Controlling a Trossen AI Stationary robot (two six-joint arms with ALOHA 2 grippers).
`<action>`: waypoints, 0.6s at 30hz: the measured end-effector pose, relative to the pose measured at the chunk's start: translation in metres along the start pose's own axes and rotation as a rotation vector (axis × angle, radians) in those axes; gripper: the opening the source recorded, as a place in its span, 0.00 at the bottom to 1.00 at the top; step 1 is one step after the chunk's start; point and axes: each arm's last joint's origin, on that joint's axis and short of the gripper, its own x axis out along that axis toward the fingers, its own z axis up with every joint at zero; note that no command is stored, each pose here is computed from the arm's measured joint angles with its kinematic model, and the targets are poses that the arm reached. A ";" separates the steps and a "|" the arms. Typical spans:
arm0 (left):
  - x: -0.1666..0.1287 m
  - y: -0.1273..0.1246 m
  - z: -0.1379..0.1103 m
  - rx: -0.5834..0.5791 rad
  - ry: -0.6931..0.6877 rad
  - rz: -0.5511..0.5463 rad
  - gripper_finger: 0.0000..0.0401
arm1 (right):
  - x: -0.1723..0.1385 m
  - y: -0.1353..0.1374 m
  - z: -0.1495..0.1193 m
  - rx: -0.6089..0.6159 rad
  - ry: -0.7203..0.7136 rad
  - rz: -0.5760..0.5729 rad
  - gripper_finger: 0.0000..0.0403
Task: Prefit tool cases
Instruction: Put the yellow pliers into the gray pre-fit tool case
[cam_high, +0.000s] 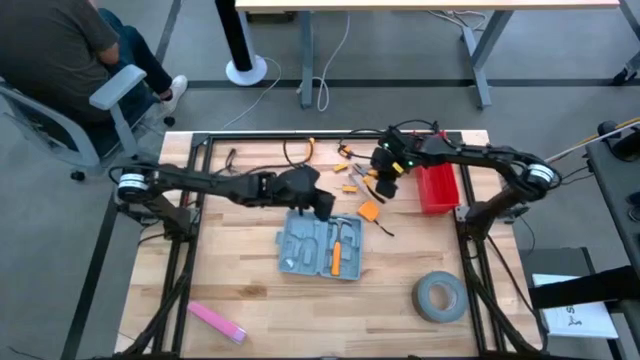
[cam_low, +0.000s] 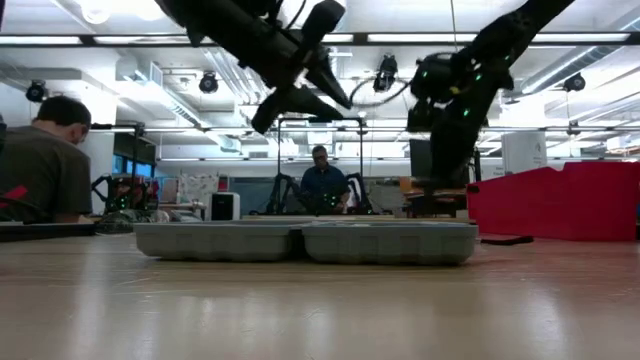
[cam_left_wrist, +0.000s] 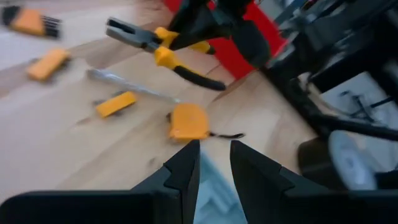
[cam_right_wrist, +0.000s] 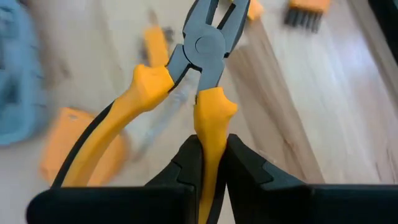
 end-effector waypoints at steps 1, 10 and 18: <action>0.003 0.000 -0.002 -0.014 -0.011 -0.015 0.23 | -0.005 0.004 -0.001 -0.002 -0.019 0.011 0.07; 0.008 0.010 -0.013 -0.157 -0.139 -0.079 0.23 | -0.040 0.030 -0.013 0.053 -0.270 0.020 0.07; 0.020 -0.002 -0.019 -0.205 -0.204 -0.079 0.23 | -0.035 0.054 -0.022 0.104 -0.333 0.050 0.07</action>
